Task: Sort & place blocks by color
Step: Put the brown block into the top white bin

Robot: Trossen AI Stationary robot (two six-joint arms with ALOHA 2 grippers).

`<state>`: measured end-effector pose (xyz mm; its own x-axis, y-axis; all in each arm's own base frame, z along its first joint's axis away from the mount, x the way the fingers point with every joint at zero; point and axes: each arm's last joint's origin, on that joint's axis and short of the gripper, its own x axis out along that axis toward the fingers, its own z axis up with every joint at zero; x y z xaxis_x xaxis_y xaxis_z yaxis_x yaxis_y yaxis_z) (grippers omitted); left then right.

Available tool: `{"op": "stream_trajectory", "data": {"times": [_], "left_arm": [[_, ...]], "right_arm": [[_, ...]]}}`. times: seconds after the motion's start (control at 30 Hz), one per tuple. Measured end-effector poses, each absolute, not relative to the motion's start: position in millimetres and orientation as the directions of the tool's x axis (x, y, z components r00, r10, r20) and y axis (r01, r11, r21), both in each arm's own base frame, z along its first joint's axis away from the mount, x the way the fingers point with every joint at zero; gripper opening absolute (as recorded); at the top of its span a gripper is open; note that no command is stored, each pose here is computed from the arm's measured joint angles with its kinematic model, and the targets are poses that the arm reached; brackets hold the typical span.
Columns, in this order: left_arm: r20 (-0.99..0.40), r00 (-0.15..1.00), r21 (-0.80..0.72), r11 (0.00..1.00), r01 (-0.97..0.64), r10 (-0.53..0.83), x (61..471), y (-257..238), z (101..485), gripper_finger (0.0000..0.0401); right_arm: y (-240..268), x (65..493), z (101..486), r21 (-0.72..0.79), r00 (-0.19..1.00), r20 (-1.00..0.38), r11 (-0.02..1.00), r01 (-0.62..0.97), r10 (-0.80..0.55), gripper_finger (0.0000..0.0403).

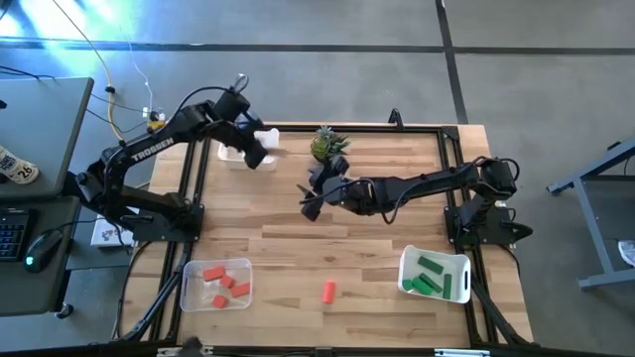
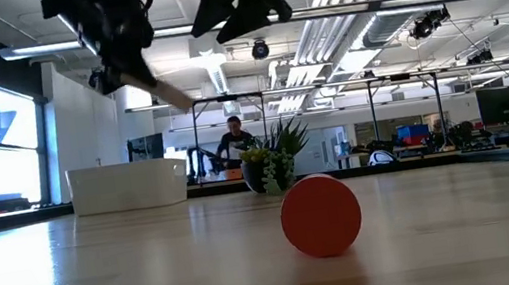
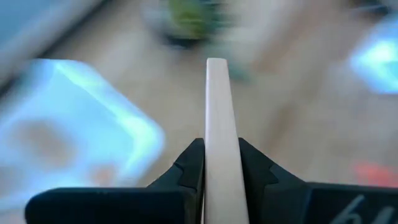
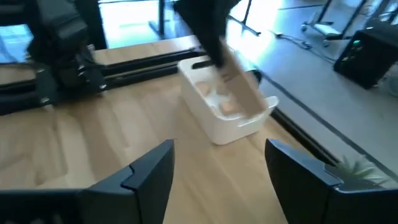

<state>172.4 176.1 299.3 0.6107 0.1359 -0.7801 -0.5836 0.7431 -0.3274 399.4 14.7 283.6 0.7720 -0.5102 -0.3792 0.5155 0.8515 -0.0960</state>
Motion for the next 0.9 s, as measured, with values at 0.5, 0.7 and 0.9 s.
{"op": "stream_trajectory", "data": {"times": [0.5,0.7,0.9], "left_arm": [[-0.888,0.185,0.099,0.568,-0.817,0.421,141,217,278,0.0038],[-0.932,0.177,0.05,0.594,-0.803,0.317,147,225,259,0.0042],[-0.932,0.165,0.067,0.602,-0.795,0.322,149,228,256,0.0043]], "right_arm": [[13,399,282,-0.097,0.769,-0.402,0.859,0.503,-0.497,0.0236],[16,397,275,0.037,0.794,-0.486,0.899,0.437,-0.366,0.0236],[22,392,267,0.155,0.772,-0.596,0.912,0.379,-0.219,0.0236]]}}
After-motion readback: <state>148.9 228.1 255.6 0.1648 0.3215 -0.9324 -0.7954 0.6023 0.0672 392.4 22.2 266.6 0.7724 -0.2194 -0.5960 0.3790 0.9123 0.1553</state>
